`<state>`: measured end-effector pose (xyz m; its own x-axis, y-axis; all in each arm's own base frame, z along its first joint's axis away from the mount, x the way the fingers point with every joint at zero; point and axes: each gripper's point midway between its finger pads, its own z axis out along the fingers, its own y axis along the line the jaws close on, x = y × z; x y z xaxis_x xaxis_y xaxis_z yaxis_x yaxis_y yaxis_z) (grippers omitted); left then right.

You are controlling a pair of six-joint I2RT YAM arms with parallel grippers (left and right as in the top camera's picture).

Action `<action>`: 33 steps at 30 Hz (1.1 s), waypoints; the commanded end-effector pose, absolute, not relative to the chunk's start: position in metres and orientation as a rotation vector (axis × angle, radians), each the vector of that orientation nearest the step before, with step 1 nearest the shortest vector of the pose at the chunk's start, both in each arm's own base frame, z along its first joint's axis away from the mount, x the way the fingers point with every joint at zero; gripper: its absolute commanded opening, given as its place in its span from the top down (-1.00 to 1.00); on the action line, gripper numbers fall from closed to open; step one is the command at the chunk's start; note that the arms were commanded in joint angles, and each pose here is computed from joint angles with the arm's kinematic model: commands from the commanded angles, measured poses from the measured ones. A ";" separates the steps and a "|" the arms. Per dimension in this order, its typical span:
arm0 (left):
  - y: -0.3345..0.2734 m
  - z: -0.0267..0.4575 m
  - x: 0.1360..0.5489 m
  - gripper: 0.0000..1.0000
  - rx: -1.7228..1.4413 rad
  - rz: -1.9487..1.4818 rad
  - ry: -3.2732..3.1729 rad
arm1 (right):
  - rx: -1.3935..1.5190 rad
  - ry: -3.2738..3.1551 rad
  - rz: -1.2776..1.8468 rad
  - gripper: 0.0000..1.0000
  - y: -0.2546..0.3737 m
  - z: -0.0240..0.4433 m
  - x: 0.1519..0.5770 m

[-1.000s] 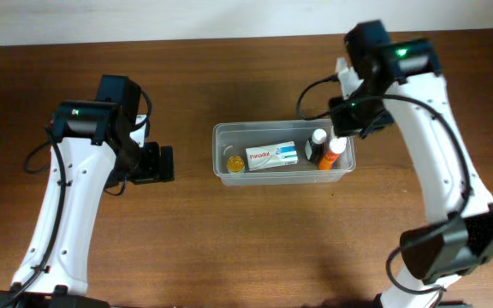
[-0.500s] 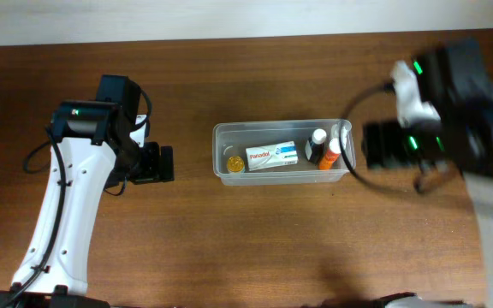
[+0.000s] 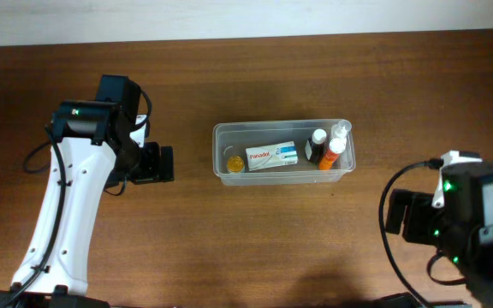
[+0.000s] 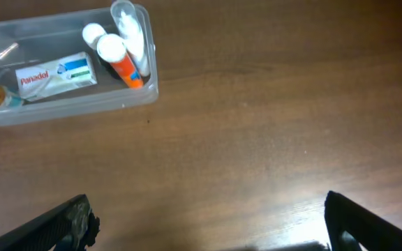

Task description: Pack container

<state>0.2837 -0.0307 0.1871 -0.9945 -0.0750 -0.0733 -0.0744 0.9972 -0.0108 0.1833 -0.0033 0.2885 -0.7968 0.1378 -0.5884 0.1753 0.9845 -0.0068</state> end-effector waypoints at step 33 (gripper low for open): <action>-0.031 0.190 0.282 -0.99 -0.134 -0.026 3.056 | 0.231 2.700 -0.159 -0.97 0.015 0.130 0.280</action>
